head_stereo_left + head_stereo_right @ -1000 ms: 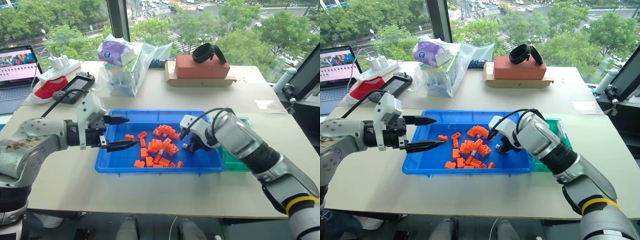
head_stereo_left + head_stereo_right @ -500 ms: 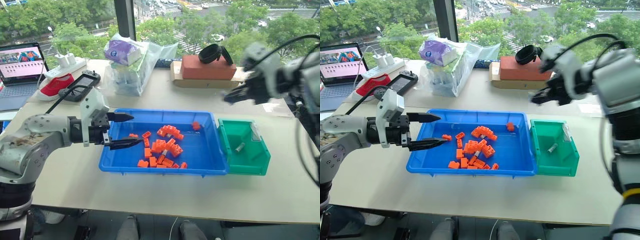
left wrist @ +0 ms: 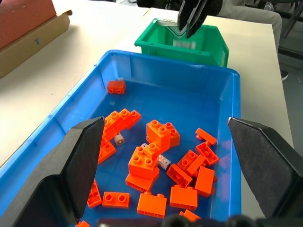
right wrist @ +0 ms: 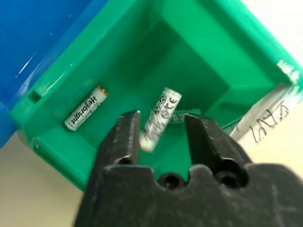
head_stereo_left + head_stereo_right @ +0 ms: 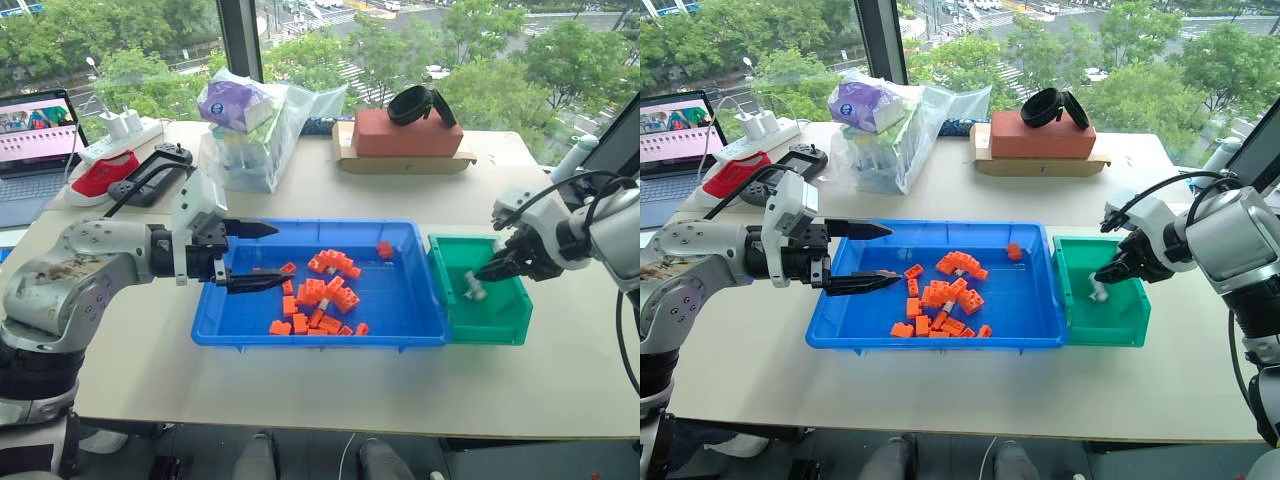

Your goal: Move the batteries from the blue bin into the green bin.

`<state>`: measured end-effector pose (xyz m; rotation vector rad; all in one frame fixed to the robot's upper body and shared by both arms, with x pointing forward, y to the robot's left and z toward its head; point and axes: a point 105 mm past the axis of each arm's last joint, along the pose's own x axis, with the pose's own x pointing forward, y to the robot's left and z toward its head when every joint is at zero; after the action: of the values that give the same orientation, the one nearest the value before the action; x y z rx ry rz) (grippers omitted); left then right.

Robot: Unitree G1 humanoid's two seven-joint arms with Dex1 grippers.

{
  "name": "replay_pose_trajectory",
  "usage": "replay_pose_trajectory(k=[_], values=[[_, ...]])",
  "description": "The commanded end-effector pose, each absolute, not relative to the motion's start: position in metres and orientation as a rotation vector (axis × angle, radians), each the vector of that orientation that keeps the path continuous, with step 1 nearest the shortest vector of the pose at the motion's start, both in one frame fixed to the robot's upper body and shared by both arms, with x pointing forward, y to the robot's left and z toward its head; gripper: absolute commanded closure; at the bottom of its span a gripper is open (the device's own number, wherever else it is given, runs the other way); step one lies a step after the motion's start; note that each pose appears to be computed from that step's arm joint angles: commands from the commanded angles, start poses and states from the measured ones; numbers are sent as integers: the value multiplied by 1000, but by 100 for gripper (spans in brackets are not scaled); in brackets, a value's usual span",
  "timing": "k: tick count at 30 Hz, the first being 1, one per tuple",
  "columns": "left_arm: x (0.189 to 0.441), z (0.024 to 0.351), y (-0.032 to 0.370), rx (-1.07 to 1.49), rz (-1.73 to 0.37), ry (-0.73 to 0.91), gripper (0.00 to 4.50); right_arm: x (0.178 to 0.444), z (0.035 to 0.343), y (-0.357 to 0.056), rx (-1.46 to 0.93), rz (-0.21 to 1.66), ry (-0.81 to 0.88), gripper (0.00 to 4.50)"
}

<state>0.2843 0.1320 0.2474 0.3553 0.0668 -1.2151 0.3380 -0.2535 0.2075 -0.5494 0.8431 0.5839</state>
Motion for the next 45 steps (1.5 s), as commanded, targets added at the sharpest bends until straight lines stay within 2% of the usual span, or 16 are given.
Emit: replay_pose_trajectory(k=[1,3,8,11,14,18,26,38,39,40,43,45], values=[[284,256,137,386,-1182,36,0,343,242,-261,-618,511,732,85],[285,255,145,379,-1135,38,0,350,260,-245,-617,546,618,27],[287,252,170,392,-1010,60,0,343,281,-176,-555,801,471,27],[286,253,179,396,-967,63,0,332,272,-129,-575,980,447,27],[282,255,182,397,-952,62,0,326,250,-100,-633,1090,461,27],[277,255,182,397,-948,64,0,327,223,-83,-710,1123,490,27],[273,252,182,402,-929,75,0,330,199,-58,-671,1173,521,27],[265,244,173,382,-995,114,0,341,187,-39,-599,1127,520,27],[264,244,172,380,-999,116,0,341,186,-39,-598,1122,522,77],[264,243,172,380,-1002,119,0,342,185,-39,-596,1119,525,91],[263,243,172,378,-1010,126,0,342,184,-40,-596,1114,528,191],[262,242,172,377,-1016,132,0,342,185,-40,-591,1112,525,191]])
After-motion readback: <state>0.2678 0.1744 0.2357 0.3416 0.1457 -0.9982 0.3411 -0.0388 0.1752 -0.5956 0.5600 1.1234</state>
